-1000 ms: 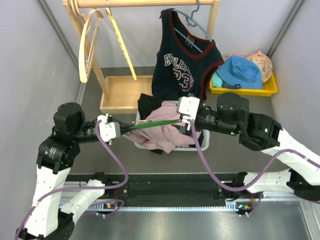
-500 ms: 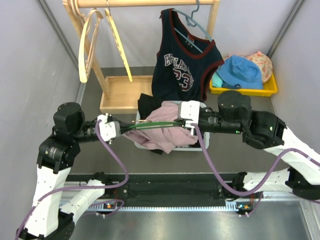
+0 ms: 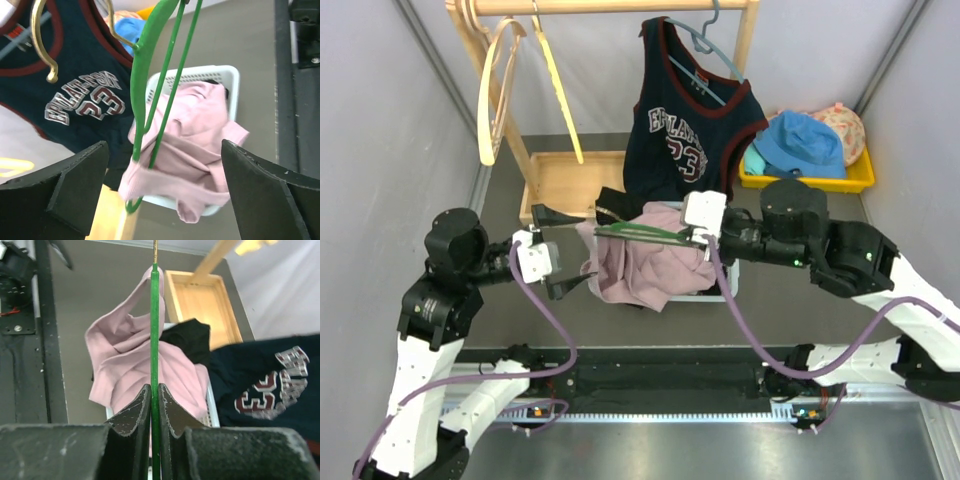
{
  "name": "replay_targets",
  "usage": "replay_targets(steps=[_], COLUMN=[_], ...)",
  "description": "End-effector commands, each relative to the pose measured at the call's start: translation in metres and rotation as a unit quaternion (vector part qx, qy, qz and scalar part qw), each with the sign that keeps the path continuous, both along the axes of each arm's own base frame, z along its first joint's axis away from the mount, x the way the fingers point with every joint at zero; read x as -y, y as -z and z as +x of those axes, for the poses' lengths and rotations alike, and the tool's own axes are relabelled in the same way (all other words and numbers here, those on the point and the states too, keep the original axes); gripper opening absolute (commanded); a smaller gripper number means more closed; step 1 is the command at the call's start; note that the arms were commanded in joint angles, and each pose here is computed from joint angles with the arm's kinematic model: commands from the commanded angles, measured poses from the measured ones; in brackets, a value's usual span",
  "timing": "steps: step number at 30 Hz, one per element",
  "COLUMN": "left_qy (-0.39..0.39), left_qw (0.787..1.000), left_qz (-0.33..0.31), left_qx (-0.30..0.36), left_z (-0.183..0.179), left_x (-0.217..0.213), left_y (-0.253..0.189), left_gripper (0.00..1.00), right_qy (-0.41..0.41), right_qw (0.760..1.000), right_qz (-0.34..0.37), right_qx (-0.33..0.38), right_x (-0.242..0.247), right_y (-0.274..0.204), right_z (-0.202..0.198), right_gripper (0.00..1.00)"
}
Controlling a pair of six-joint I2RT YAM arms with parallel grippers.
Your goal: Remove the tank top from the hanger
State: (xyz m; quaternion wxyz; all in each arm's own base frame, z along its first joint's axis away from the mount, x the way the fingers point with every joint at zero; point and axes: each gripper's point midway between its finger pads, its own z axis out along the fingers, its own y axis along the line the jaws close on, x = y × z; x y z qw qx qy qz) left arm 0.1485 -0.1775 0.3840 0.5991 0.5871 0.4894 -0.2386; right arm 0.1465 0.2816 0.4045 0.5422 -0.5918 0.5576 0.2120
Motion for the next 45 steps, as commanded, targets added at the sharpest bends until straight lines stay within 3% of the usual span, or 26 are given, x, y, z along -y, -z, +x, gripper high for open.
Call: replay_targets(steps=[1, 9, 12, 14, 16, 23, 29, 32, 35, 39, 40, 43, 45], left_qy=[-0.016, -0.044, -0.065, -0.072, -0.068, -0.058, -0.056, -0.055, -0.042, -0.051, -0.055, -0.080, -0.085], left_qw=[0.998, 0.997, 0.996, 0.992, 0.990, 0.979, 0.976, 0.977, 0.977, 0.977, 0.977, 0.975, 0.975], left_qz=[-0.024, 0.001, -0.038, -0.100, -0.121, -0.142, -0.151, -0.155, -0.154, -0.155, -0.153, -0.157, -0.167], left_qx=[0.056, 0.062, 0.052, 0.021, -0.028, -0.131, -0.144, -0.138, -0.140, -0.139, -0.135, -0.136, -0.123], left_z=[0.011, 0.028, 0.040, 0.049, 0.056, 0.057, 0.061, 0.064, 0.063, 0.067, 0.068, 0.076, 0.080], left_x=[0.000, -0.005, -0.002, 0.006, 0.016, 0.035, 0.041, 0.042, 0.045, 0.045, 0.044, 0.040, 0.039], left_y=[-0.024, 0.018, 0.028, 0.023, 0.028, 0.041, 0.042, 0.039, 0.039, 0.041, 0.041, 0.044, 0.038], left_gripper=[0.99, 0.99, 0.99, 0.99, 0.99, 0.99, 0.98, 0.90, 0.75, 0.46, 0.26, 0.00, 0.00], right_qy=[0.074, 0.140, 0.135, 0.132, 0.136, 0.132, 0.122, 0.117, 0.114, 0.113, 0.111, 0.108, 0.108], right_qw=[0.995, 0.985, 0.985, 0.985, 0.985, 0.980, 0.980, 0.981, 0.980, 0.980, 0.980, 0.979, 0.979], right_qz=[0.070, 0.100, 0.107, 0.110, 0.111, 0.152, 0.154, 0.157, 0.162, 0.165, 0.164, 0.170, 0.169], right_qx=[0.021, 0.017, -0.002, -0.010, -0.009, -0.002, -0.009, -0.009, -0.011, -0.014, -0.017, -0.024, -0.027], right_x=[0.036, 0.078, 0.084, 0.085, 0.086, 0.070, 0.054, 0.053, 0.054, 0.056, 0.056, 0.060, 0.062], right_y=[-0.040, -0.055, -0.056, -0.054, -0.053, -0.067, -0.062, -0.066, -0.068, -0.068, -0.068, -0.070, -0.068], right_z=[0.012, 0.011, 0.002, -0.001, 0.000, 0.007, 0.011, 0.010, 0.007, 0.005, 0.004, 0.000, -0.002], right_gripper=[0.00, 0.00, 0.00, 0.00, 0.00, 0.00, 0.00, 0.00, 0.00, 0.00, 0.00, 0.00, 0.00])
